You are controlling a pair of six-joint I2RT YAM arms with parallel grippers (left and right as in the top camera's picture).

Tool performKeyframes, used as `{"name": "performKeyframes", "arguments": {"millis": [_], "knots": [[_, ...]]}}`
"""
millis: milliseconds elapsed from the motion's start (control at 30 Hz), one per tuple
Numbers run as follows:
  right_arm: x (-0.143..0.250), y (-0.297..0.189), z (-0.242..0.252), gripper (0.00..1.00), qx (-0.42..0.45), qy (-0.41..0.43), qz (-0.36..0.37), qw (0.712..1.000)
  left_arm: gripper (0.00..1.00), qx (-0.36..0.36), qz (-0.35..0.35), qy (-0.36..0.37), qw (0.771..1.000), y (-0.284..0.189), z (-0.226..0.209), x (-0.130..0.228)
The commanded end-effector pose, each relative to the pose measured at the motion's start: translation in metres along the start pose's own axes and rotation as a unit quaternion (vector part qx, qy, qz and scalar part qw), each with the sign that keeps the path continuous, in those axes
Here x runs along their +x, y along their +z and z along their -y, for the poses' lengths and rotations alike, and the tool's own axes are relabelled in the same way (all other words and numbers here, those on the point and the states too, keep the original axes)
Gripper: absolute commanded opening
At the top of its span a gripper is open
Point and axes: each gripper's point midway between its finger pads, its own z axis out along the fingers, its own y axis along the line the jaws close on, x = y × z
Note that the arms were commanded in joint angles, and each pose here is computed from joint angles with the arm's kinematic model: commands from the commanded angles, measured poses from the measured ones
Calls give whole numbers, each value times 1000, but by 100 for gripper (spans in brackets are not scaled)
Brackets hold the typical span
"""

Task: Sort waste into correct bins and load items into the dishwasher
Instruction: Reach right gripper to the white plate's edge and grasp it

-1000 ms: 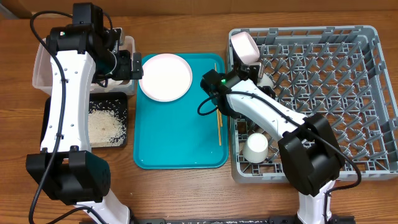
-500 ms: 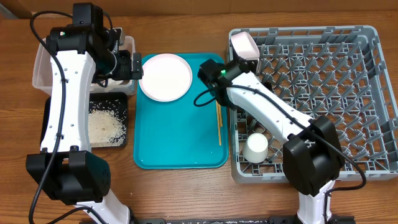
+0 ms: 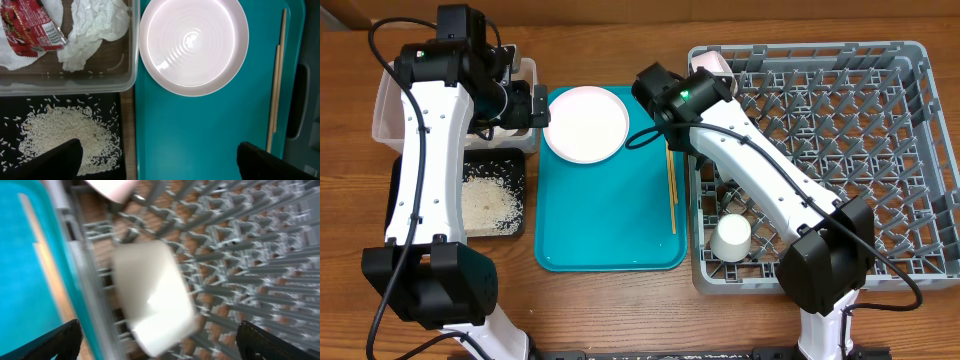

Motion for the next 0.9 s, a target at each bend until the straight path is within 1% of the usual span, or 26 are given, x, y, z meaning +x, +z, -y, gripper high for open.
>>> {"name": "performKeyframes", "arguments": {"millis": [0,267,333,400,467,567,633,733,867], "knots": [[2,-7,-19,100,-50,9,-17,999,100,-1,7,-3,1000,-3,0,-4],[-9,-11,-45,100,-107,35,-5,994,100,-1,7,-3,1000,-3,0,-4],[-10,-12,-50,100,-121,29,-5,992,100,-1,7,-3,1000,-3,0,-4],[-12,-16,-63,100,-152,13,-5,988,100,-1,7,-4,1000,-3,0,-4],[-15,-23,-82,100,-200,7,-7,980,100,-1,6,-4,1000,-3,0,-4],[-22,-33,-112,94,-274,16,-5,962,100,-2,7,-3,1000,-3,0,-4],[-25,-34,-128,88,-304,25,-1,952,100,-2,7,-3,1000,-3,0,-5],[-26,-23,-144,80,-314,49,-9,948,100,-1,7,-3,1000,-3,0,-5],[-14,-4,-173,73,-330,40,-29,943,100,-2,7,-3,1000,-3,0,-4]]}}
